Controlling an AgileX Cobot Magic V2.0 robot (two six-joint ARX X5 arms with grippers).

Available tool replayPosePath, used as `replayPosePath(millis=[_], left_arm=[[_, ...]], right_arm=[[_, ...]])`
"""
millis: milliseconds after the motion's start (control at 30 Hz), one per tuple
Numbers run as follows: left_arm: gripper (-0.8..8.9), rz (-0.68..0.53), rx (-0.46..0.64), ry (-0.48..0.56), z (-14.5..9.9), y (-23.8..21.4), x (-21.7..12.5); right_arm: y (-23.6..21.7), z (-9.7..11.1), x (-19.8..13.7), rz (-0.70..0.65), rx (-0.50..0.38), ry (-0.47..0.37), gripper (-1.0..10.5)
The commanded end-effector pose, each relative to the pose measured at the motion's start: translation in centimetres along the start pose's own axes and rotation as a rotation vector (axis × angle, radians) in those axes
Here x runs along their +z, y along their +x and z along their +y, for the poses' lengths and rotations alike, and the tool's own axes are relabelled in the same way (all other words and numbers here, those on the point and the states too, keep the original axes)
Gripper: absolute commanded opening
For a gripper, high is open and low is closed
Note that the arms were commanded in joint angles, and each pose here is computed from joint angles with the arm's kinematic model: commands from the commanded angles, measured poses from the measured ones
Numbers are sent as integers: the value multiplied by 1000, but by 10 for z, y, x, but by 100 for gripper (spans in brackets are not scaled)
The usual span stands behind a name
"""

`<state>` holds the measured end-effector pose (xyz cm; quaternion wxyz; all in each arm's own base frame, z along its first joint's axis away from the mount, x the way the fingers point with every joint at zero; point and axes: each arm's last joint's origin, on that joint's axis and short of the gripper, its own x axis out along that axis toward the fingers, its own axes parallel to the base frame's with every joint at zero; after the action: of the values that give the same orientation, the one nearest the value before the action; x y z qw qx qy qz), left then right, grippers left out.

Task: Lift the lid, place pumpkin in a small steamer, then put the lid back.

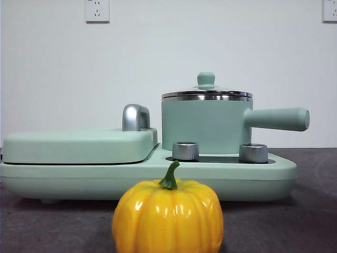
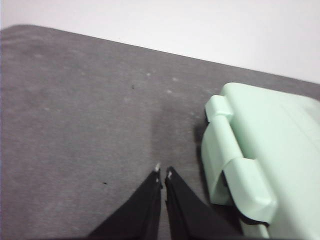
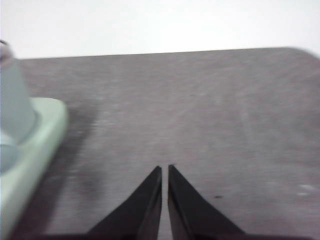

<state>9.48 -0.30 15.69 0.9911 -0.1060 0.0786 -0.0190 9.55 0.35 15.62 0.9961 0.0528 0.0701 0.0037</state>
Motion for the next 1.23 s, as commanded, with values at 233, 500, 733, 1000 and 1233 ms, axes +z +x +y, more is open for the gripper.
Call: replayPosePath(millis=[233, 500, 733, 1000, 1233], left_arm=[[15, 15, -65, -92, -8, -4, 19], [15, 96, -177, -99, -26, 1, 58], [15, 221, -296, -41, -45, 17, 95], [15, 338, -447, 3, -65, 40, 129], [15, 408, -600, 56, -82, 54, 145]], right_arm=[[-10, 8, 27, -46, 152, 207, 14], [-22, 17, 76, -21, 212, 245, 14], [-24, 27, 118, 111, 345, 205, 13], [-21, 38, 153, 278, 559, 113, 14], [-10, 43, 170, 325, 655, 2, 14]])
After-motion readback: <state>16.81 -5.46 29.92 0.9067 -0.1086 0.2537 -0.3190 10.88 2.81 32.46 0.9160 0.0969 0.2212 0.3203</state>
